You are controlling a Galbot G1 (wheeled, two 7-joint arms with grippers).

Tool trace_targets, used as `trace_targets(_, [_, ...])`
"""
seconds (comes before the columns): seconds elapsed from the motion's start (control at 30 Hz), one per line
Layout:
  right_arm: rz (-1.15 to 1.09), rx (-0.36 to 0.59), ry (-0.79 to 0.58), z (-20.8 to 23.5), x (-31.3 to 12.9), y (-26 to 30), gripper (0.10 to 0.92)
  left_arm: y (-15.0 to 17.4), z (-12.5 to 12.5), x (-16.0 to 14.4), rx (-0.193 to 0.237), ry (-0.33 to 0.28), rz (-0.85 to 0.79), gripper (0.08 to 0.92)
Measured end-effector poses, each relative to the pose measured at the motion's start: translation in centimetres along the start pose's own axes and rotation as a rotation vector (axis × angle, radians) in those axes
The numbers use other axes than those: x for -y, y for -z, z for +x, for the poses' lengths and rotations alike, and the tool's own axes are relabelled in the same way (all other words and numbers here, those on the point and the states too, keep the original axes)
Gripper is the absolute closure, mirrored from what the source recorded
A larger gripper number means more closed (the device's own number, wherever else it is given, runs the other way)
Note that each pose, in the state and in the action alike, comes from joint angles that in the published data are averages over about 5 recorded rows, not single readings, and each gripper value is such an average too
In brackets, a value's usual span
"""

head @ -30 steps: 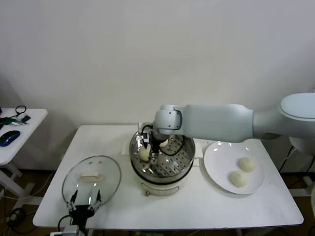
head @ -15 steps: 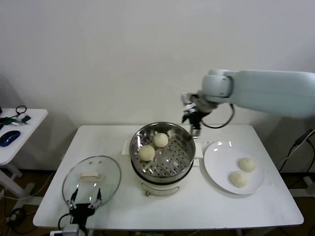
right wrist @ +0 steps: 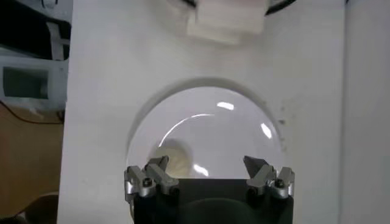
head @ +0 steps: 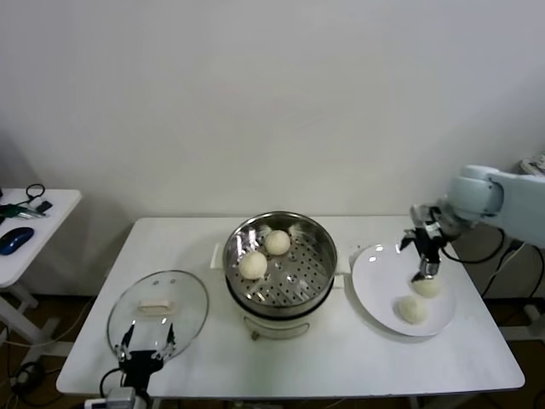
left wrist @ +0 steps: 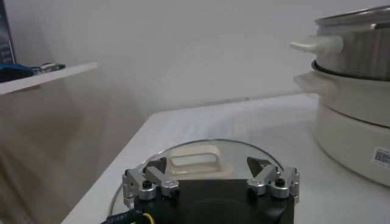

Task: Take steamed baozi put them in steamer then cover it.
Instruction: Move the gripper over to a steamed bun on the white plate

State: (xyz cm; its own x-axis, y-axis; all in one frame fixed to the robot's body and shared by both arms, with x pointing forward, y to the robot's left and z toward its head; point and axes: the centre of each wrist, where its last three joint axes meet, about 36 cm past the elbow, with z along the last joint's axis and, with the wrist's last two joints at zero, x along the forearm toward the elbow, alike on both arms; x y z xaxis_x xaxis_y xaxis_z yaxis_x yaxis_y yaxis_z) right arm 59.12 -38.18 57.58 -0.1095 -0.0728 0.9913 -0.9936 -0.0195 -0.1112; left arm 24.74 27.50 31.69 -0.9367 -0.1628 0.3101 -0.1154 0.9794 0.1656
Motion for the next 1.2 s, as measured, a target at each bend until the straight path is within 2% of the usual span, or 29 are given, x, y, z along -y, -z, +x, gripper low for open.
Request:
trace_targets(0.37, [-0.031, -0.041, 0.037, -7.0, -2.1, -2.1, 0.2, -0.6, 0.0, 0.1, -0.01, 0.003, -0.001, 0.177])
trace_targets(0.67, [-0.065, -0.052, 0.027, -9.8, -2.9, -3.0, 0.206, -1.0, -0.1, 0.1, -0.011, 0.008, -0.012, 0.177])
trace_targets(0.97, [-0.077, -0.048, 0.015, -10.5, -3.0, -3.1, 0.34, -0.9, 0.0, 0.2, -0.009, 0.007, -0.015, 0.177])
trace_targets(1.2, [-0.073, -0.042, 0.01, -10.2, -2.8, -3.0, 0.401, -0.7, 0.1, 0.2, -0.005, 0.008, -0.016, 0.177])
